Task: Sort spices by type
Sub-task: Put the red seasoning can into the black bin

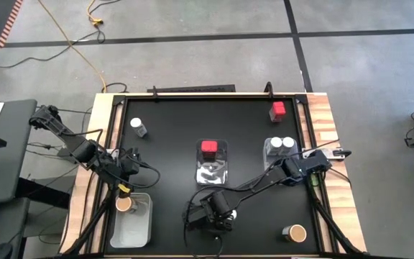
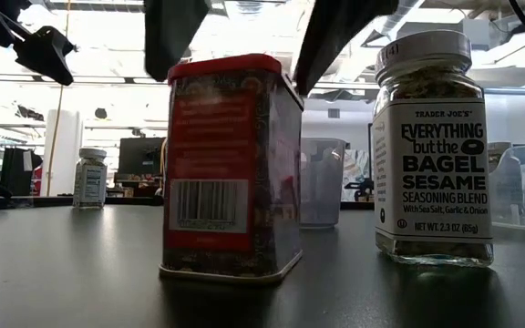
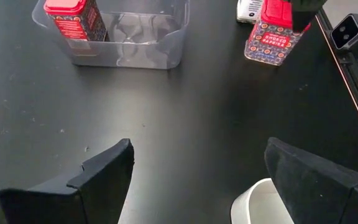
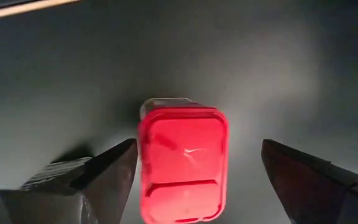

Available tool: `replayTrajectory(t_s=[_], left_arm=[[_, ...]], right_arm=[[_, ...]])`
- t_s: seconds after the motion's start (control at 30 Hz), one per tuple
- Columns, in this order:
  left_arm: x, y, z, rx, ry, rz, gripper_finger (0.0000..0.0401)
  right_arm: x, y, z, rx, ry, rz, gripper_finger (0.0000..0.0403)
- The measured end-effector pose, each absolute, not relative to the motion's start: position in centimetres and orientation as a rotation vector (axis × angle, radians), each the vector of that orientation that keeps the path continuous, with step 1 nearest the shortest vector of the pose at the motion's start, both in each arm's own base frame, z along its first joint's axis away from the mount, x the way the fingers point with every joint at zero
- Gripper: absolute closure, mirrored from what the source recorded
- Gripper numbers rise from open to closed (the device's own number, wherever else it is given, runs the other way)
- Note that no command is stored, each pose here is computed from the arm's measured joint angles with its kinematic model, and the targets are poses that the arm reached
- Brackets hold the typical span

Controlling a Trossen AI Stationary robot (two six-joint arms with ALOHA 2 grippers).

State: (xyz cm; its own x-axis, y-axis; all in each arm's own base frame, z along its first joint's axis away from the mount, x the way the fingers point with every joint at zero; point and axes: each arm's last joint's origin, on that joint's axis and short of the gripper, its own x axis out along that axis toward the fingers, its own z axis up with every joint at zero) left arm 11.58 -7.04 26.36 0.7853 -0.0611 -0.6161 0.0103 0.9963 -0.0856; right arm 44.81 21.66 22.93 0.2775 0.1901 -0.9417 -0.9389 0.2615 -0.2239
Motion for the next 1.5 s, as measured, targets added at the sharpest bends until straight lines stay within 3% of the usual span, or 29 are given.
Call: replayTrajectory(t_s=[0.47, 1.5], left_arm=[[11.6, -7.0, 26.3, -0.077, 0.668, -0.038, 0.0056], [11.5, -7.0, 26.3, -0.071, 0.674, -0.037, 0.0055]], right_arm=[[45.0, 20.9, 23.0, -0.954, 0.982, 0.971, 0.0039], [45.5, 20.5, 20.8, -0.85, 1.085, 0.945, 0.013]])
